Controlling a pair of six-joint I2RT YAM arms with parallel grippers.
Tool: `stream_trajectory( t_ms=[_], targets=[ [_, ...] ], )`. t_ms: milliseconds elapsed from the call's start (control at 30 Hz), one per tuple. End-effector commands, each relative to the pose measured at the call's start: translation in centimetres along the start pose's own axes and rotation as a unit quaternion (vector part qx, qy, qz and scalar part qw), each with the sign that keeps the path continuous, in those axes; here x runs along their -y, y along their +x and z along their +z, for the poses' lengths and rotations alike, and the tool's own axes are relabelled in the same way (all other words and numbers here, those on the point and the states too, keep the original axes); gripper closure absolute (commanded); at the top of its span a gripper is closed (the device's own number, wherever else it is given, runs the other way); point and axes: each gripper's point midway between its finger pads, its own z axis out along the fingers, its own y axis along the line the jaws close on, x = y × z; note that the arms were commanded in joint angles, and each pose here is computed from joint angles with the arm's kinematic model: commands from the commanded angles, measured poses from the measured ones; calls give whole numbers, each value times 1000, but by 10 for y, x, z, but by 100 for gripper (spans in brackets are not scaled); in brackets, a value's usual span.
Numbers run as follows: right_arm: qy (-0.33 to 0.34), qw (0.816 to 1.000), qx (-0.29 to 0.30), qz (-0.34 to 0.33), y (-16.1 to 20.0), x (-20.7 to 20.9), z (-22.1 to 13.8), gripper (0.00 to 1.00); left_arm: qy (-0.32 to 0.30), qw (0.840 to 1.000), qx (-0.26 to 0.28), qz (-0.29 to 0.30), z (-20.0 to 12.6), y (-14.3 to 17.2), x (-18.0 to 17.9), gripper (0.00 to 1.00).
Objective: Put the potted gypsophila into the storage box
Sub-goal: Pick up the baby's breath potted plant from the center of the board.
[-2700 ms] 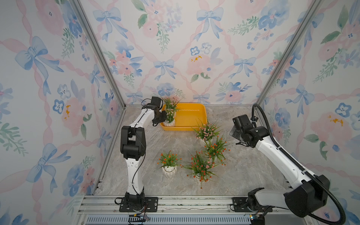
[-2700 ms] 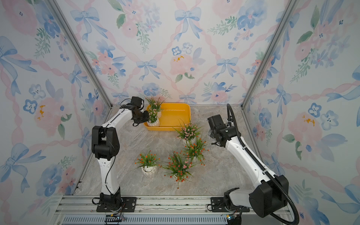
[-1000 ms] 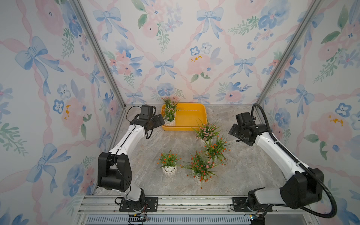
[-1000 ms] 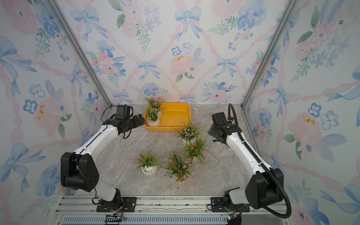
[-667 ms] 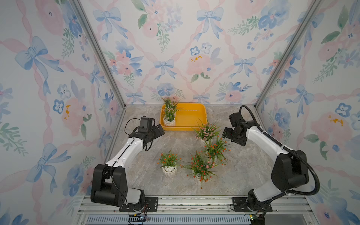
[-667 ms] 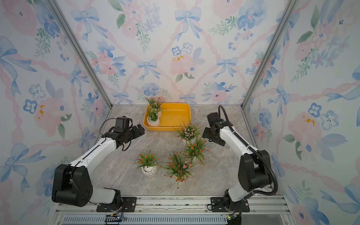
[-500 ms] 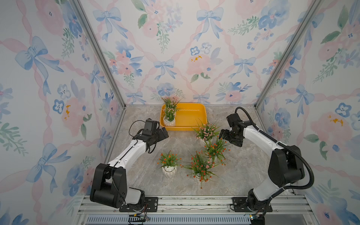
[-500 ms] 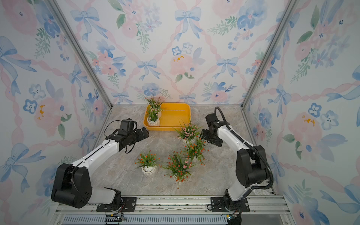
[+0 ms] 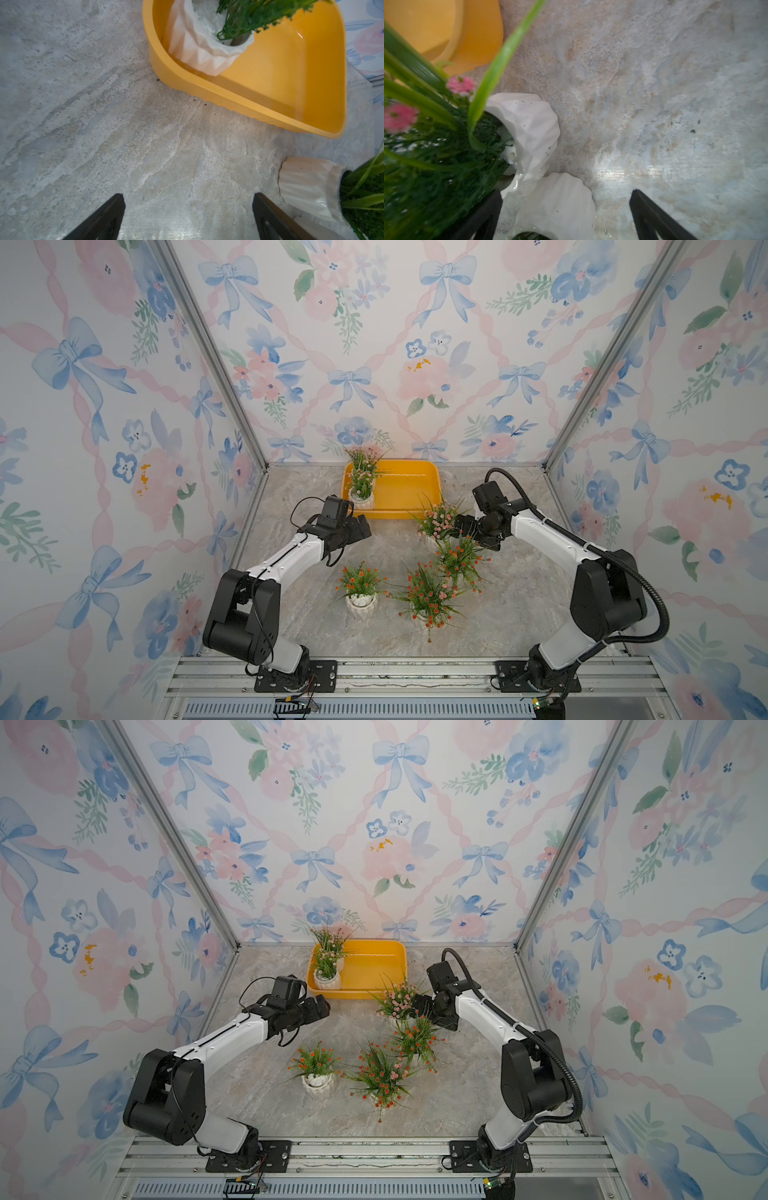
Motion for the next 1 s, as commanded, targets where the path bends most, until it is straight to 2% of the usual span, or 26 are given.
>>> stream_trajectory(
  t_ms=[0, 233, 500, 667, 800, 967],
  targets=[
    [-31, 1000, 0, -2, 3, -13, 5, 1, 10, 1000, -1, 7, 3, -4, 9, 2],
    [-23, 999, -37, -2, 16, -14, 30, 9, 10, 1000, -5, 9, 8, -4, 12, 2],
    [10, 998, -57, -13, 22, -12, 41, 18, 4, 1000, -8, 11, 12, -2, 10, 2],
    [7, 998, -62, -4, 21, -15, 45, 34, -1, 1000, -16, 11, 18, 1, 8, 2],
    [16, 998, -65, 0, 22, -12, 47, 36, -2, 1000, -19, 13, 21, 2, 8, 2],
    [21, 997, -72, 28, 24, -11, 54, 46, -3, 1000, -22, 16, 26, 0, 10, 2]
  ],
)
